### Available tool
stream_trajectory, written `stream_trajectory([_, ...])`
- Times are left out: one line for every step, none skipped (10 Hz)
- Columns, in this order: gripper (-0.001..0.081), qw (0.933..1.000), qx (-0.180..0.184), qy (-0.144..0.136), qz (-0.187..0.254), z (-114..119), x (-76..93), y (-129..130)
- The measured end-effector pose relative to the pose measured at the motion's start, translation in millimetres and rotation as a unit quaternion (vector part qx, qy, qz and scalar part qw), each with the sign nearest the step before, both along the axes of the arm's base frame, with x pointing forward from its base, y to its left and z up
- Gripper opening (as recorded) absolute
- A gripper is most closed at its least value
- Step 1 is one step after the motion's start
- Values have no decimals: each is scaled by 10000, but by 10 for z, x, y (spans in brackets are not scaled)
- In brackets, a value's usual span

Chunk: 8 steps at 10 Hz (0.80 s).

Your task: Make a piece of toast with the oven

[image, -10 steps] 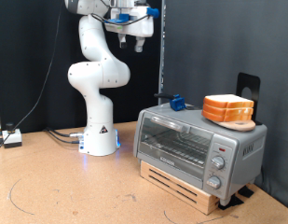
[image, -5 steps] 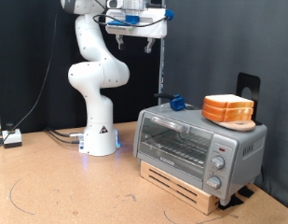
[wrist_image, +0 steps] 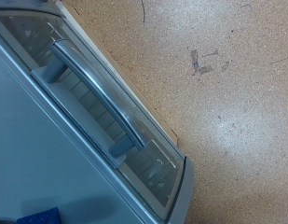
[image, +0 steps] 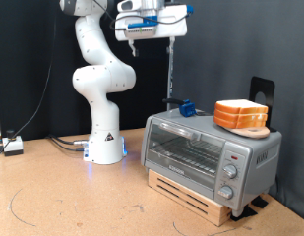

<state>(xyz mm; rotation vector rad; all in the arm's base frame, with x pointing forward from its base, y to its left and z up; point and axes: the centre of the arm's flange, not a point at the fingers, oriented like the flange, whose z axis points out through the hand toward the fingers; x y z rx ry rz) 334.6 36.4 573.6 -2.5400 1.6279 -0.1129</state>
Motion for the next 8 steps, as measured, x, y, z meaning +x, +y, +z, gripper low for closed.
stream_trajectory([809, 9998, 58, 61, -165, -1, -13, -1])
stream_trajectory([809, 9996, 228, 151, 32, -12, -29, 10])
stream_trajectory([809, 9981, 499, 74, 361, -8, -8, 6])
stream_trajectory([809, 9946, 755, -92, 708, -20, 44, 3])
stream_trajectory([809, 9911, 910, -200, 955, -64, 120, -7])
stream_trajectory([809, 9876, 997, -222, 1195, -141, 211, -17])
stream_trajectory([809, 9870, 996, -274, 1229, -241, 324, -38])
stream_trajectory([809, 9874, 962, -302, 1218, -320, 411, -27])
